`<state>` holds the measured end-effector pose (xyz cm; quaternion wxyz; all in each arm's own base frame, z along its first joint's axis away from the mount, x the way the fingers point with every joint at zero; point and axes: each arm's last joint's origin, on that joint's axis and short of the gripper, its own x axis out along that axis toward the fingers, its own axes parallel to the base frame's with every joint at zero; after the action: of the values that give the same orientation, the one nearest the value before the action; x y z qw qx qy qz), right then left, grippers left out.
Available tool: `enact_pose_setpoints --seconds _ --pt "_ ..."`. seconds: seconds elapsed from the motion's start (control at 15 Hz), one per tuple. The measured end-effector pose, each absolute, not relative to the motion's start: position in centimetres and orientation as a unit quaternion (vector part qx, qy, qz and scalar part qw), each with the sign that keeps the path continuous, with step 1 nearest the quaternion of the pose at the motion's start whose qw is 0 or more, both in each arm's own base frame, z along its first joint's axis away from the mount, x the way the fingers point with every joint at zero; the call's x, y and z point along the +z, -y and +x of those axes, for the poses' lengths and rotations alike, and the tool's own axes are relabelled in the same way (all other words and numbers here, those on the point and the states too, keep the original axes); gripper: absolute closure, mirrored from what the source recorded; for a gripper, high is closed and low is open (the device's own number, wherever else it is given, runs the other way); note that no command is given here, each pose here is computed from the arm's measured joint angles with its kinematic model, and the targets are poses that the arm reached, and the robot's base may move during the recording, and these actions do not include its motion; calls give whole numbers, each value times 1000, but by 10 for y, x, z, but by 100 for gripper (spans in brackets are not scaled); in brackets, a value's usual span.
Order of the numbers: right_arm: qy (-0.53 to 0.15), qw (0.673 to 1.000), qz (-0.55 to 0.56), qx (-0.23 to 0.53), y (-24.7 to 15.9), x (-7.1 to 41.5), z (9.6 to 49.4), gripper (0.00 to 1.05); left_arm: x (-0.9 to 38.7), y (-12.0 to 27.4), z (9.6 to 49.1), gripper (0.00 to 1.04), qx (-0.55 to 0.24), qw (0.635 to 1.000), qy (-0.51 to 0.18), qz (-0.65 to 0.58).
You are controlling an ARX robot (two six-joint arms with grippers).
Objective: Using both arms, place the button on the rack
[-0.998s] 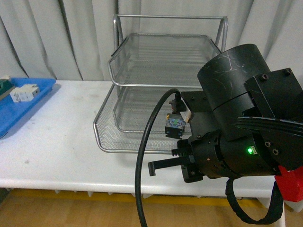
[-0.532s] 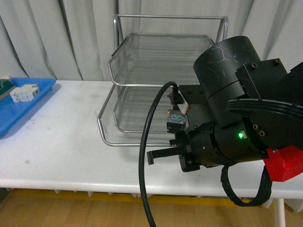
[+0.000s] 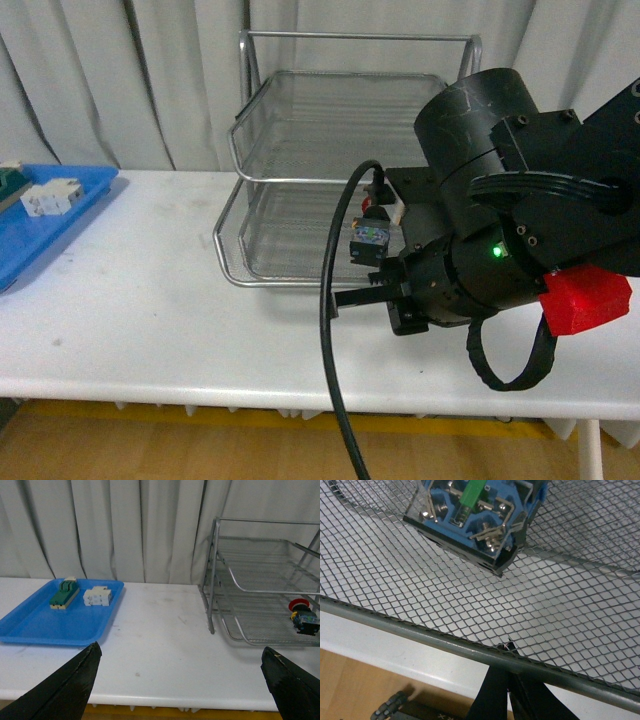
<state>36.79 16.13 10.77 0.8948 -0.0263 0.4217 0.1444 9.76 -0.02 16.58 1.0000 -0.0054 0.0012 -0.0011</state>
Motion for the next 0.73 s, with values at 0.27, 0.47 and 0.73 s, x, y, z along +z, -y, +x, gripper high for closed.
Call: enact_pose_setpoints --seconds 0.27,0.47,0.73 --pt "-408 906 -32 109 -140 118 401 103 166 0 98 7 -1 1000 -1 -5" --pt "-395 912 -32 102 -135 125 414 103 166 0 98 7 -1 1000 -1 -5" --pt "-402 910 -35 92 -129 118 420 103 166 0 98 7 -1 1000 -1 -5"
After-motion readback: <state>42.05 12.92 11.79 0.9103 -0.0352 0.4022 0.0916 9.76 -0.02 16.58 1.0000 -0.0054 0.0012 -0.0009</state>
